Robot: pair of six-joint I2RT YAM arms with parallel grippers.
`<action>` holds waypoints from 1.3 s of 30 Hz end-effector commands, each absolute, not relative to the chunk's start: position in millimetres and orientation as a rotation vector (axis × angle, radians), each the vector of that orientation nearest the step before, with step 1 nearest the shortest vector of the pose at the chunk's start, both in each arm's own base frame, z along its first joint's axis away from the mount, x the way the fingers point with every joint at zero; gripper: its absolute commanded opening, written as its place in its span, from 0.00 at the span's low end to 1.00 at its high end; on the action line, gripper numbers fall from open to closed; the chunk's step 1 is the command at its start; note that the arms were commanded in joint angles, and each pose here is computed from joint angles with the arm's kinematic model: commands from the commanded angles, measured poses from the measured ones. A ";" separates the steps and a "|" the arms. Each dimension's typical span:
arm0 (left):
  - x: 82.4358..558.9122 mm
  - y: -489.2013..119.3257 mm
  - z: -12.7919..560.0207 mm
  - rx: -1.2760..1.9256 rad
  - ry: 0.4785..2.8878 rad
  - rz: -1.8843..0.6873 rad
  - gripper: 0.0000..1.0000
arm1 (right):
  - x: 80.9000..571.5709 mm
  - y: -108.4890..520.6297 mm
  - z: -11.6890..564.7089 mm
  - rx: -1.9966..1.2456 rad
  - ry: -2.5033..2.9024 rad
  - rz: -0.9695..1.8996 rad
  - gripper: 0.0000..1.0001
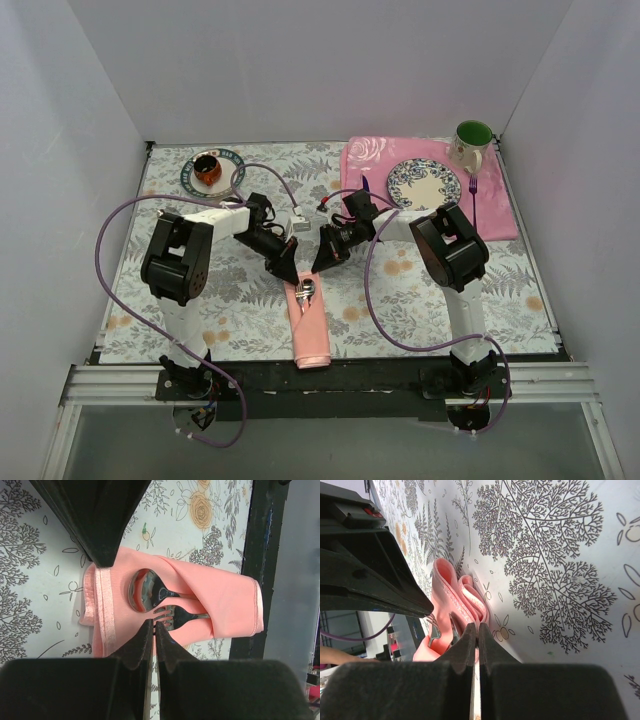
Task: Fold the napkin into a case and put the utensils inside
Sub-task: Insert the fork into the folded napkin.
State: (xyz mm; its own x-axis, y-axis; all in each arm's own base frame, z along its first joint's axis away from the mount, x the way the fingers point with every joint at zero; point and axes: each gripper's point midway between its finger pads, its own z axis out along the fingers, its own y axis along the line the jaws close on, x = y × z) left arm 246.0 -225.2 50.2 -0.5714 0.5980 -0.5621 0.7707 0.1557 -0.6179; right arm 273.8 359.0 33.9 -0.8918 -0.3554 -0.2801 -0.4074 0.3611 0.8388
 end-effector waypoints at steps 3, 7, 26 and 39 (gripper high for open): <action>237.3 -229.8 64.8 1.379 2.179 -1.390 0.00 | 277.8 361.5 39.2 -0.732 2.511 1.582 0.01; 235.8 -231.6 63.9 1.378 2.189 -1.392 0.00 | 277.4 361.2 37.8 -0.732 2.515 1.582 0.01; 292.8 -236.9 108.5 1.215 2.156 -1.310 0.47 | 289.9 360.5 42.2 -0.734 2.492 1.558 0.01; 360.0 -218.5 149.6 1.016 2.109 -1.240 0.49 | 352.1 348.0 38.9 -0.586 2.455 1.428 0.01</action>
